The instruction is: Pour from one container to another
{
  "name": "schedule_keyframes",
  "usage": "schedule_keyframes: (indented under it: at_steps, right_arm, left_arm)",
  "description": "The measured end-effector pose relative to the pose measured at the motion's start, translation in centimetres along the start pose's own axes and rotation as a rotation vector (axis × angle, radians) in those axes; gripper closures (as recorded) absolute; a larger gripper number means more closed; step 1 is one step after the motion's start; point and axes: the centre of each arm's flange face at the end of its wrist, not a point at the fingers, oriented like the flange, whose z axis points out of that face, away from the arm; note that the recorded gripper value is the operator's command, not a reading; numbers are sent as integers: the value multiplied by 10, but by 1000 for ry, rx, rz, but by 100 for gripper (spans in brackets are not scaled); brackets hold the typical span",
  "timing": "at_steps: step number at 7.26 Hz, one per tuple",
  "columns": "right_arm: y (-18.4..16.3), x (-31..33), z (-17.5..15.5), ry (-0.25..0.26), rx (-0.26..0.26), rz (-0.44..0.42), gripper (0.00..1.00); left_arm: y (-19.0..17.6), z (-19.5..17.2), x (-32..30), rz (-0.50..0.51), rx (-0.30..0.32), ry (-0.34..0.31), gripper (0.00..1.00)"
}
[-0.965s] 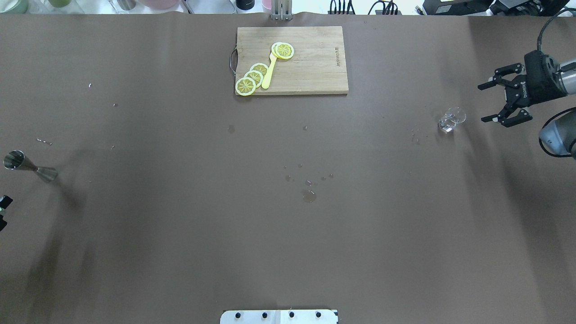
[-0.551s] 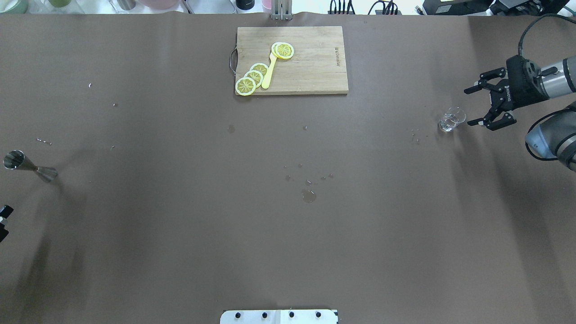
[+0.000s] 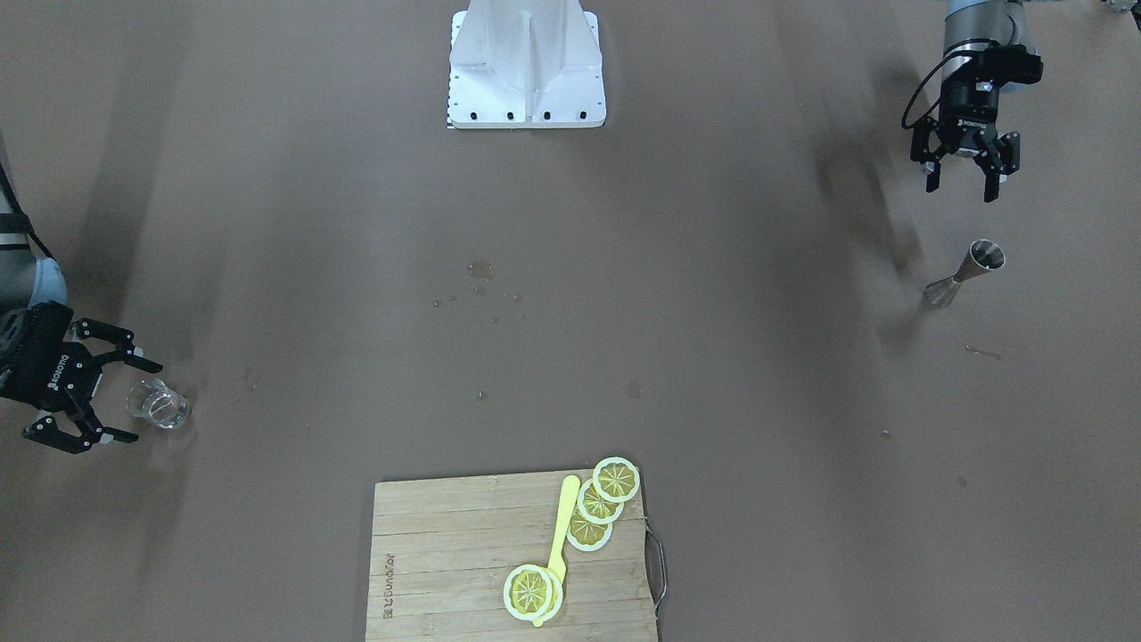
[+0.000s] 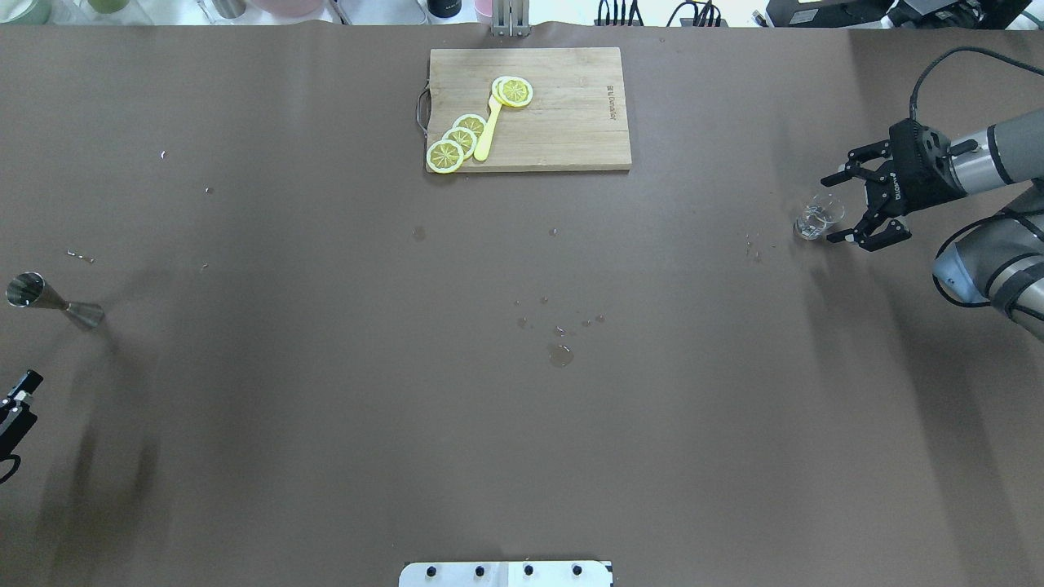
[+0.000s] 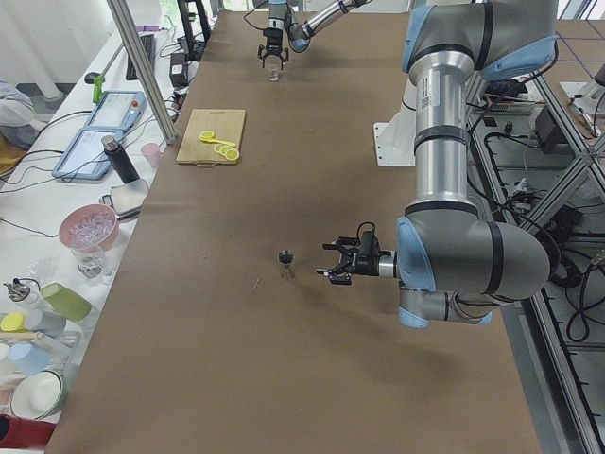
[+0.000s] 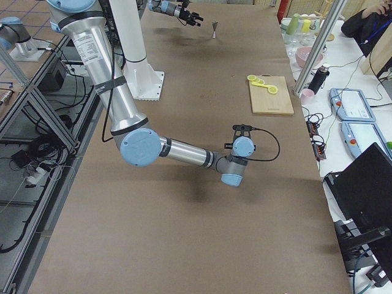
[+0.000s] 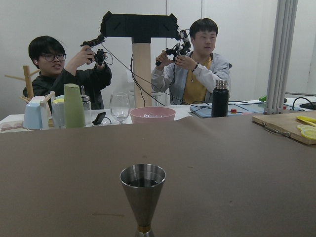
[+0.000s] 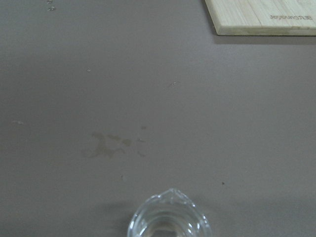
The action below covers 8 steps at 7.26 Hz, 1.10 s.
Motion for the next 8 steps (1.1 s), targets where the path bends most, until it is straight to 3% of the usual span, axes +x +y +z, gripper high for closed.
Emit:
schedule_keyframes:
  at_steps: [5, 8]
  right_arm:
    - [3, -6, 11, -6, -9, 9, 15]
    - [1, -9, 20, 1, -16, 5, 32]
  left_arm:
    - [23, 31, -5, -9, 56, -155, 12]
    - [30, 49, 9, -21, 55, -197, 12]
